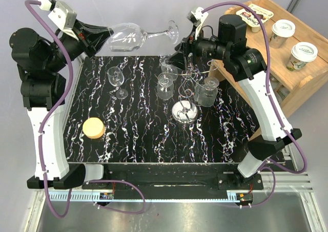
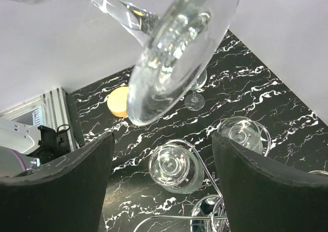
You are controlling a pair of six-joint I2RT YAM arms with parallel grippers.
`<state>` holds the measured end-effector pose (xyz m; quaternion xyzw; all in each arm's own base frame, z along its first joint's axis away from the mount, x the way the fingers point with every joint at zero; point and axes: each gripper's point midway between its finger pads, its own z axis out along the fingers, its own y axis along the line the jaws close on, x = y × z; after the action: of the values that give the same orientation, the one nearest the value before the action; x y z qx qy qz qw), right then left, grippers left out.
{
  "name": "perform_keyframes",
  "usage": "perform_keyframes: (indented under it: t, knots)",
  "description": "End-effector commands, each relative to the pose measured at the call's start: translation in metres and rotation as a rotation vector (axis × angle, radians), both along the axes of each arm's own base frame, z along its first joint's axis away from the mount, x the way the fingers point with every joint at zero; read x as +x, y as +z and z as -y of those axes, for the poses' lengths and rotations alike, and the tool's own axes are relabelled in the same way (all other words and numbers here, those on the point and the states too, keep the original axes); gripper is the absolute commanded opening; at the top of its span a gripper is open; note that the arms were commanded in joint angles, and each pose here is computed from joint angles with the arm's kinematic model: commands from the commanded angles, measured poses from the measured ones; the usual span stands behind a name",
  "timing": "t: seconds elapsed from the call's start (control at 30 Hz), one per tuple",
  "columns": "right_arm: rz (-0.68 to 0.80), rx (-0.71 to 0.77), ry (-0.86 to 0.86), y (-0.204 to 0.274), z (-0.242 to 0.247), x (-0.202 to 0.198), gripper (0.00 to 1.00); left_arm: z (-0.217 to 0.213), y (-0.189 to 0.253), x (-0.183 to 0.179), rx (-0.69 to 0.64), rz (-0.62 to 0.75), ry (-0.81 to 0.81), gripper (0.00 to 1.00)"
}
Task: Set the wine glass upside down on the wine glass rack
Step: Turn the wine glass upside down at the wine rack.
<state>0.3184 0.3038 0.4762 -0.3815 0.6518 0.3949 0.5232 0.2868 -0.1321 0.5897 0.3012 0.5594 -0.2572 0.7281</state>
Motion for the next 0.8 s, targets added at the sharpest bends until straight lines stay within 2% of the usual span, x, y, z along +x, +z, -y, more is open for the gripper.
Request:
perform_keyframes:
  t: [0.0,0.27,0.57,0.77]
  knots:
    - [0.127,0.071,-0.049,0.049,0.010,-0.018,0.82,0.005,0.023,-0.010,-0.048,0.074,-0.032,0.00]
    - [0.180,0.082,-0.124,0.066,0.022,-0.016,0.80,0.010,0.007,0.000,-0.067,0.025,-0.017,0.00]
    - [0.202,0.052,-0.222,0.062,0.032,0.000,0.63,0.018,-0.005,0.001,-0.070,-0.014,-0.050,0.00]
    - [0.181,0.040,-0.236,0.052,0.029,0.008,0.56,0.021,-0.007,-0.002,-0.068,-0.021,-0.074,0.00]
